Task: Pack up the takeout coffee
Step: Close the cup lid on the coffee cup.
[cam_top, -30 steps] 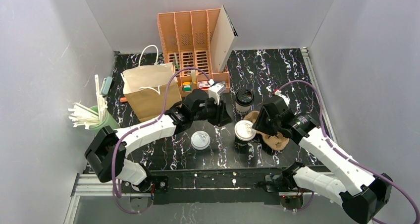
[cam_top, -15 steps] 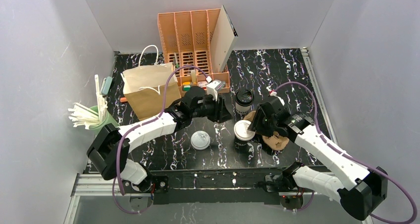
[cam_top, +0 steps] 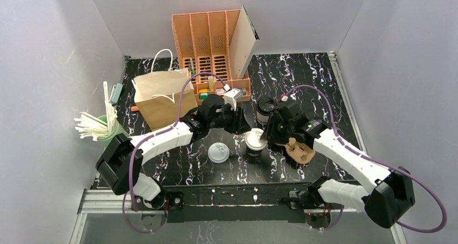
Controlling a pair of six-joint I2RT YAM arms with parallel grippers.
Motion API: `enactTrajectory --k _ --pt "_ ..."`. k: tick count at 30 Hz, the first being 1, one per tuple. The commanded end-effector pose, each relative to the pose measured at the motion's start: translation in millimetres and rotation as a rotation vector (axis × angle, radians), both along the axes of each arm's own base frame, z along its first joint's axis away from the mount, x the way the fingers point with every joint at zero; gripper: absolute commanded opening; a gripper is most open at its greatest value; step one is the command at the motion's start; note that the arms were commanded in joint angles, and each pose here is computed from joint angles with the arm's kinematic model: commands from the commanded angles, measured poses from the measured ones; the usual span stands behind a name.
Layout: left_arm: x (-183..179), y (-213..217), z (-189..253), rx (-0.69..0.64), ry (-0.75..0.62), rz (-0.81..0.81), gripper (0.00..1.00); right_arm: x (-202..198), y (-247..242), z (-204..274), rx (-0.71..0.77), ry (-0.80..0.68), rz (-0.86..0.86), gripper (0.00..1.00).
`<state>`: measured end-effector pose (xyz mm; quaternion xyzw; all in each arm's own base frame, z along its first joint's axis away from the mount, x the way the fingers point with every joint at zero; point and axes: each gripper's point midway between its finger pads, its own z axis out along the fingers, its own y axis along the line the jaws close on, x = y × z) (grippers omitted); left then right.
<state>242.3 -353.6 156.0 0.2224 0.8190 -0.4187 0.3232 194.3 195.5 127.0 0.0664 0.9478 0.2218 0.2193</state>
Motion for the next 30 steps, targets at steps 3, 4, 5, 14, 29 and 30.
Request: enactTrajectory --k 3,4,5,14,29,30 --pt "9 24 22 0.018 -0.062 0.081 0.38 24 27 19 0.04 -0.108 0.16 0.5" --pt "10 27 21 0.023 -0.062 0.092 0.38 27 30 17 0.031 -0.109 0.182 0.52" --pt "12 30 21 0.029 -0.061 0.103 0.38 29 33 15 0.026 -0.114 0.204 0.54" --pt "14 29 24 0.028 -0.068 0.075 0.37 40 32 28 -0.014 -0.154 0.218 0.68" --pt "7 -6 24 -0.032 -0.007 -0.108 0.3 15 2 47 -0.023 -0.101 0.075 0.59" --pt "7 -6 24 -0.03 -0.003 -0.109 0.3 13 3 47 -0.01 -0.087 0.058 0.57"
